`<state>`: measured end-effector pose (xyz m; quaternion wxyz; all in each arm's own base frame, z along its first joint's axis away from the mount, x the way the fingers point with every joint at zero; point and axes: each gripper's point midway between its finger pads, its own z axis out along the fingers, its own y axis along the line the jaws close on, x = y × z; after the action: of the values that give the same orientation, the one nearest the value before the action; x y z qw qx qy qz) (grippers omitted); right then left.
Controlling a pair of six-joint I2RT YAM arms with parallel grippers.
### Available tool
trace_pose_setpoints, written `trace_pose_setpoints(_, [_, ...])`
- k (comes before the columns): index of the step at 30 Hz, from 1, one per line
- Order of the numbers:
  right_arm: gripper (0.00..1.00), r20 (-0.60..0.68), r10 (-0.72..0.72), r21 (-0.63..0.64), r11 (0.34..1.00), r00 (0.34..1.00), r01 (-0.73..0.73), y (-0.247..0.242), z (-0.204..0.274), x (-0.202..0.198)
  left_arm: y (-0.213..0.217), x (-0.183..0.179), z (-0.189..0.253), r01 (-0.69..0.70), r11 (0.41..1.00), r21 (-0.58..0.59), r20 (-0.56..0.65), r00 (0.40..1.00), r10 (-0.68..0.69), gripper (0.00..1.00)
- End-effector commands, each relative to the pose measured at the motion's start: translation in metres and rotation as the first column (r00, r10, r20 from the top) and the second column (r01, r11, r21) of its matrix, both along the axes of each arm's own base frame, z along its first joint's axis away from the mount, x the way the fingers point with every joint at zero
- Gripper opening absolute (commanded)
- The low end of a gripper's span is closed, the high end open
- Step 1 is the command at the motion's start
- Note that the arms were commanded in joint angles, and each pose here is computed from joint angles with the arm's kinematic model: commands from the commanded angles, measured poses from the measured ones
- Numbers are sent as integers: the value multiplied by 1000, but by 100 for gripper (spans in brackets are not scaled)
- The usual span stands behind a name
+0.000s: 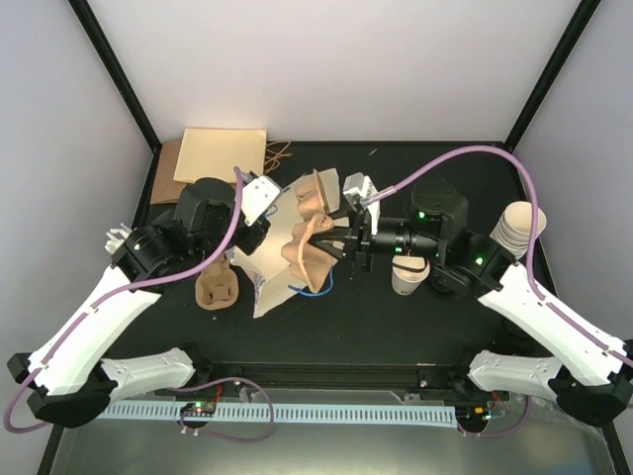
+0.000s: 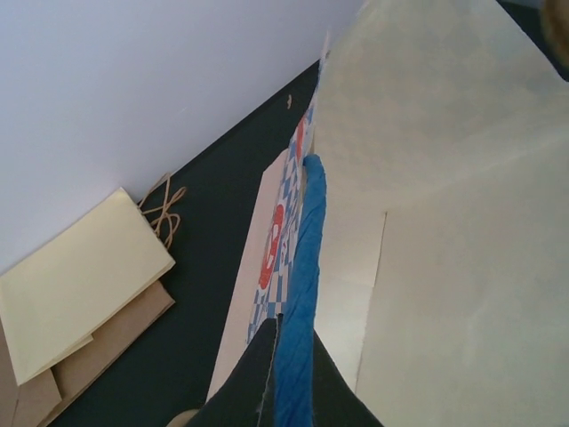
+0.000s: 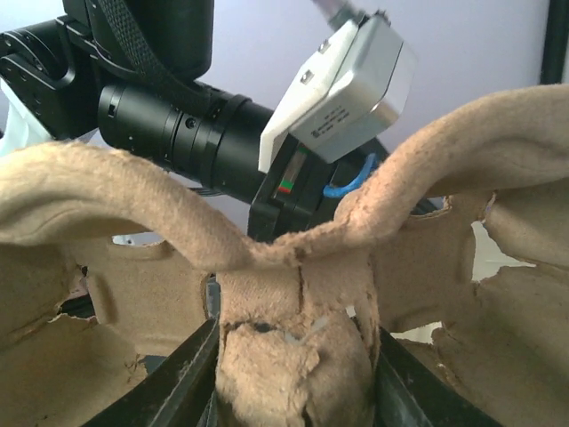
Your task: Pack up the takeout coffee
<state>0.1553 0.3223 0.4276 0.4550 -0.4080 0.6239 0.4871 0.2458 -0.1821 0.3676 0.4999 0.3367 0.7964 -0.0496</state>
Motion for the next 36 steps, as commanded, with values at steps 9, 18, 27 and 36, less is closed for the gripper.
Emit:
trace_pose_setpoints(9, [38,-228,79,4,997,971,-80,18,-24,-4,-12,-17,24,102,993,-61,70,993,-97,2])
trace_pose_setpoints(18, [36,-255,-93,-147,988,962,56,13,-73,21,-15,-19,20,115,991,-71,72,991,-110,2])
trace_pose_setpoints(27, [35,-189,-269,-333,922,945,196,3,-115,50,-29,-21,19,150,984,-99,53,988,-145,1])
trace_pose_setpoints(36, [36,43,-428,-437,804,903,403,-7,-135,70,-47,-23,8,193,977,-95,-7,981,-194,2])
